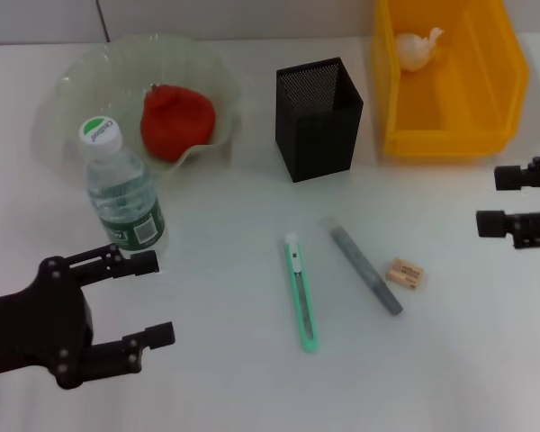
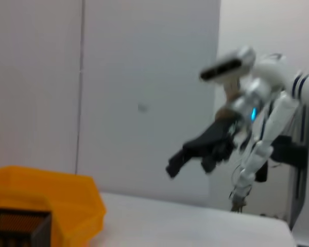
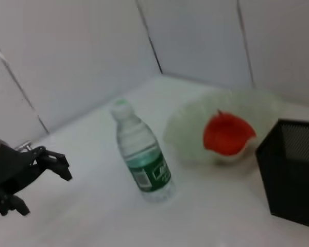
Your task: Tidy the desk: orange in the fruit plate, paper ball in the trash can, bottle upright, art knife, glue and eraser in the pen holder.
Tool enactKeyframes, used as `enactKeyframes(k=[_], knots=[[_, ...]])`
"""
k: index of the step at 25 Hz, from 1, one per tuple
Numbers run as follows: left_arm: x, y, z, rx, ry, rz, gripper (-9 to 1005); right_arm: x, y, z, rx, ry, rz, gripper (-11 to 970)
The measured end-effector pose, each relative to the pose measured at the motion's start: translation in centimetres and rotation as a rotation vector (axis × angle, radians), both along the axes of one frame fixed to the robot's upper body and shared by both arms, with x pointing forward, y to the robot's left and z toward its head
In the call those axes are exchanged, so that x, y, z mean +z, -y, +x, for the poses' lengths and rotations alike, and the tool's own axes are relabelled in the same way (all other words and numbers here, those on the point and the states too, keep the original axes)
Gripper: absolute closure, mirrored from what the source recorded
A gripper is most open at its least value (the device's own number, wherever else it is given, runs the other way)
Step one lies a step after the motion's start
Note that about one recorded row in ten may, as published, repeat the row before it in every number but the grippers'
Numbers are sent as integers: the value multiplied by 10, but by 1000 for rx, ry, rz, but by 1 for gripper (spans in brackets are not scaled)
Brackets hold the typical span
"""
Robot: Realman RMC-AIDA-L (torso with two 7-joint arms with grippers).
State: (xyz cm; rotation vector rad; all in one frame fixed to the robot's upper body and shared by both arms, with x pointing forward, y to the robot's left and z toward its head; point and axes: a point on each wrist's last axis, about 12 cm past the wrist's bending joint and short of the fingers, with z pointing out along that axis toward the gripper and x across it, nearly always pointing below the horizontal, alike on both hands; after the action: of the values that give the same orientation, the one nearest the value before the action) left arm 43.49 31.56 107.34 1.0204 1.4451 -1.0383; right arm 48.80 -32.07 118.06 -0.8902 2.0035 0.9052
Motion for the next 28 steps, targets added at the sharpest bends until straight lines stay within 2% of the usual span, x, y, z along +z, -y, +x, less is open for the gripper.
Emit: enactKeyframes(k=[1, 2, 3, 4, 7, 8, 9, 11, 13, 14, 16, 23, 28], knots=[[0, 0, 0, 0, 0, 0, 256, 26, -25, 15, 1, -75, -80, 132], [-5, 1, 2, 19, -8, 29, 255, 26, -25, 15, 1, -75, -80, 131], [-7, 2, 2, 20, -4, 40, 255, 44, -53, 26, 12, -125, -169, 131], [-7, 2, 2, 20, -4, 40, 255, 44, -53, 26, 12, -125, -169, 131], [-9, 2, -1, 11, 10, 54, 253, 61, -98, 42, -9, -219, -309, 131], [-10, 1, -3, 9, 20, 61, 253, 67, -122, 48, -12, -260, -377, 131], [-10, 1, -3, 9, 20, 61, 253, 67, -122, 48, -12, -260, -377, 131], [-12, 1, -5, 4, 32, 74, 252, 69, -150, 55, -10, -290, -462, 131], [-13, 1, -6, -4, 39, 85, 251, 65, -177, 66, -27, -314, -568, 131], [-14, 1, -6, -7, 40, 87, 251, 65, -177, 66, -27, -314, -568, 131], [-14, 3, -5, -12, 40, 91, 250, 59, -193, 76, -31, -327, -601, 132], [-18, 2, 0, 12, 47, 135, 248, 25, -235, 112, -27, -456, -614, 133], [-21, 3, 5, 15, 56, 174, 247, 16, -245, 118, -32, -459, -650, 135]])
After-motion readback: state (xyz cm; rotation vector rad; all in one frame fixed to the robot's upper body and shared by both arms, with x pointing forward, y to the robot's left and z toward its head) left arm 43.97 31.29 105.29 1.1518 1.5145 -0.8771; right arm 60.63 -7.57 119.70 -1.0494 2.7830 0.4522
